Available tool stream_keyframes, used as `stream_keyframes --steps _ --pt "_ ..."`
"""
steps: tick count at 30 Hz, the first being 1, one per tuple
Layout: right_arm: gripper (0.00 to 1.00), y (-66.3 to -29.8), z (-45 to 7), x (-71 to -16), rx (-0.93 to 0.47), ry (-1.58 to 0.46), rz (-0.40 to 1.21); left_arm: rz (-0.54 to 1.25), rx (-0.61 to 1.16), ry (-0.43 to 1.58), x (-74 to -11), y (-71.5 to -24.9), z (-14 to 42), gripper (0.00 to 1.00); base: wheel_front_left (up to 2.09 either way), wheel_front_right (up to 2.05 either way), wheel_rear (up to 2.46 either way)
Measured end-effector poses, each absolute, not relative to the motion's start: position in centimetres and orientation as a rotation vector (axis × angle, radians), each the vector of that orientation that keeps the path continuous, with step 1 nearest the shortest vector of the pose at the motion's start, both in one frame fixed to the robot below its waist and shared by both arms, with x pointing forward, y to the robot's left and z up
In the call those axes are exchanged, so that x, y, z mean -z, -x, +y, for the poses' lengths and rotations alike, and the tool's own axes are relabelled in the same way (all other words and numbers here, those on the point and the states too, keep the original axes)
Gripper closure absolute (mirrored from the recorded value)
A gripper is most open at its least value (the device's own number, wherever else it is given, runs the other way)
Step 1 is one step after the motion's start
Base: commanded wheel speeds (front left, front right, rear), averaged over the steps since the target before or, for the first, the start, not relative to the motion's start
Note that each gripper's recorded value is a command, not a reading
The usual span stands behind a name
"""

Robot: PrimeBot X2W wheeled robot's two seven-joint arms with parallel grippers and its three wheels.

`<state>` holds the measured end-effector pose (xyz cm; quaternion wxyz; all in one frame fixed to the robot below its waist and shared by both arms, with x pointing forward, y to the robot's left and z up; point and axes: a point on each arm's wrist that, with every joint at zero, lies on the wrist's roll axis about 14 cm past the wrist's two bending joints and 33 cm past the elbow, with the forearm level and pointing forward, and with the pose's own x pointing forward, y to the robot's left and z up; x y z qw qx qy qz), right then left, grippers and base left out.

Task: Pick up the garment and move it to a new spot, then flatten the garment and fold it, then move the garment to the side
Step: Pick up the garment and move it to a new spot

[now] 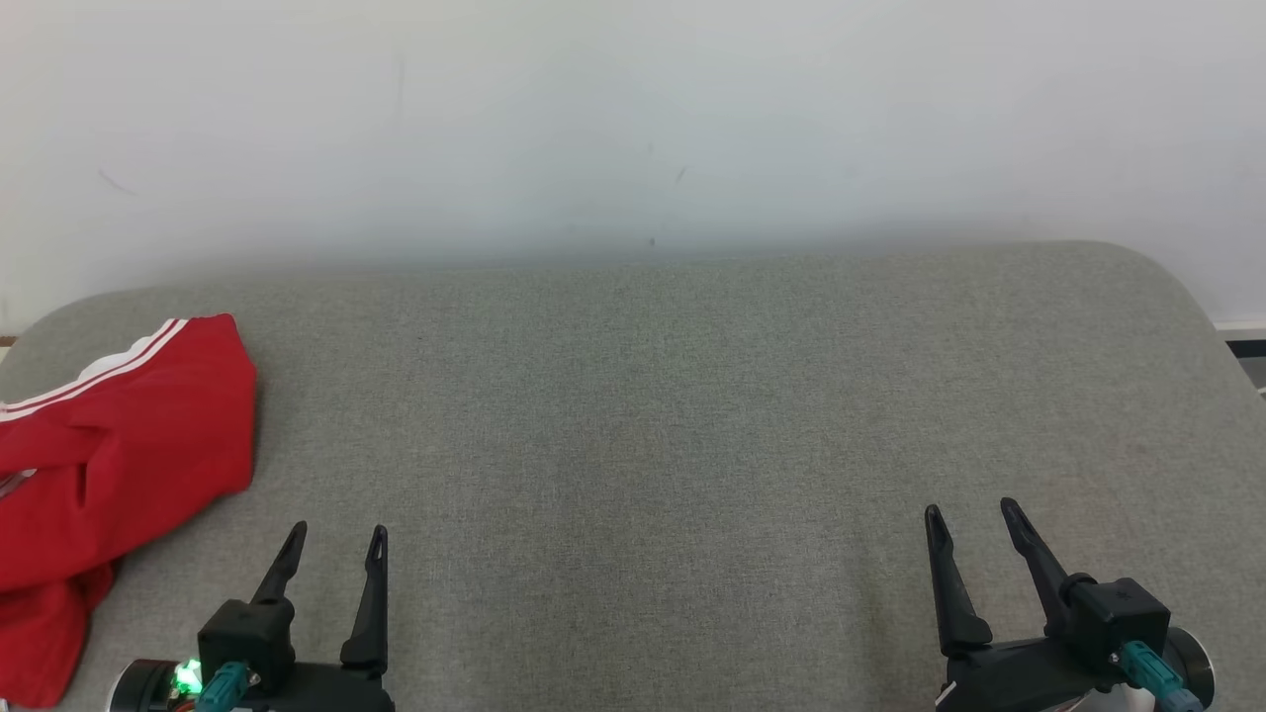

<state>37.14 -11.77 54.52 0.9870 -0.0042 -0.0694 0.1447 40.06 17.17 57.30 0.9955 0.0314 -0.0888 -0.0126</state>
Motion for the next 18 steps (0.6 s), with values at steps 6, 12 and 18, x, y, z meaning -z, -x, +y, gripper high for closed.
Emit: stream_keyframes --steps 6,12,18 --pt "0.00 -37.2 -11.7 -54.5 -0.293 0.004 -0.137 -0.175 0.021 -0.061 -57.2 -39.9 17.4 0.00 0.00 0.00 0.00" --pt "0.00 -37.6 -10.2 -54.5 -0.339 0.001 -0.136 -0.185 -0.014 -0.054 -57.6 -39.5 18.5 0.00 0.00 0.00 0.00" --pt "0.00 -37.9 -7.8 -54.5 -0.410 -0.002 -0.134 -0.188 -0.081 -0.058 -57.6 -38.5 20.7 0.00 0.00 0.00 0.00"
